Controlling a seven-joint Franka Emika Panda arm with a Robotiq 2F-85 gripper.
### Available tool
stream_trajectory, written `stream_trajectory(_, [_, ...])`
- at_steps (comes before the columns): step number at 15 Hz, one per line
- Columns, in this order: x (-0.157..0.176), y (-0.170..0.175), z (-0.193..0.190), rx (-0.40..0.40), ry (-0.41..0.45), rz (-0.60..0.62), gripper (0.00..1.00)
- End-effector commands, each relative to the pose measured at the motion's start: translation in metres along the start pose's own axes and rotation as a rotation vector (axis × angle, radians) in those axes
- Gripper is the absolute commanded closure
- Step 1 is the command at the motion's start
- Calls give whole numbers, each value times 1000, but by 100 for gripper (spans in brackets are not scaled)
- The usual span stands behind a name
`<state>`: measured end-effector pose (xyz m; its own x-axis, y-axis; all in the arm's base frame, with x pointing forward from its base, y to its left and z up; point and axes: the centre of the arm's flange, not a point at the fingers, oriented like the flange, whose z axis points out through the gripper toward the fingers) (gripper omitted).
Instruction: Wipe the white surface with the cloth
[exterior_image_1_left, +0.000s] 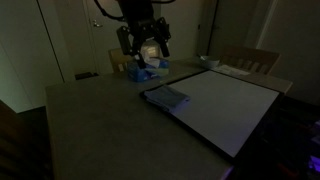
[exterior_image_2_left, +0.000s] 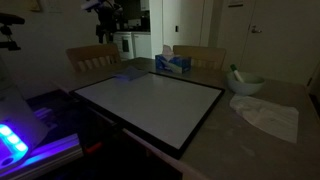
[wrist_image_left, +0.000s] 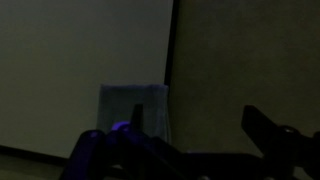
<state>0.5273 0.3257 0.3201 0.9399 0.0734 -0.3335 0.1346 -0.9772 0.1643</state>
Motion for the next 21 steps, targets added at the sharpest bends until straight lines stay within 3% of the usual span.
stream_trajectory(1, [7, 0, 10, 8, -40, 3, 0])
stream_trajectory(4, [21, 2, 23, 16, -91, 5, 0])
stream_trajectory(11, [27, 0, 27, 8, -99, 9, 0])
stream_trajectory(18, [58, 8, 78, -19, -207, 63, 0])
stream_trajectory(21, [81, 15, 103, 39, -200, 80, 0])
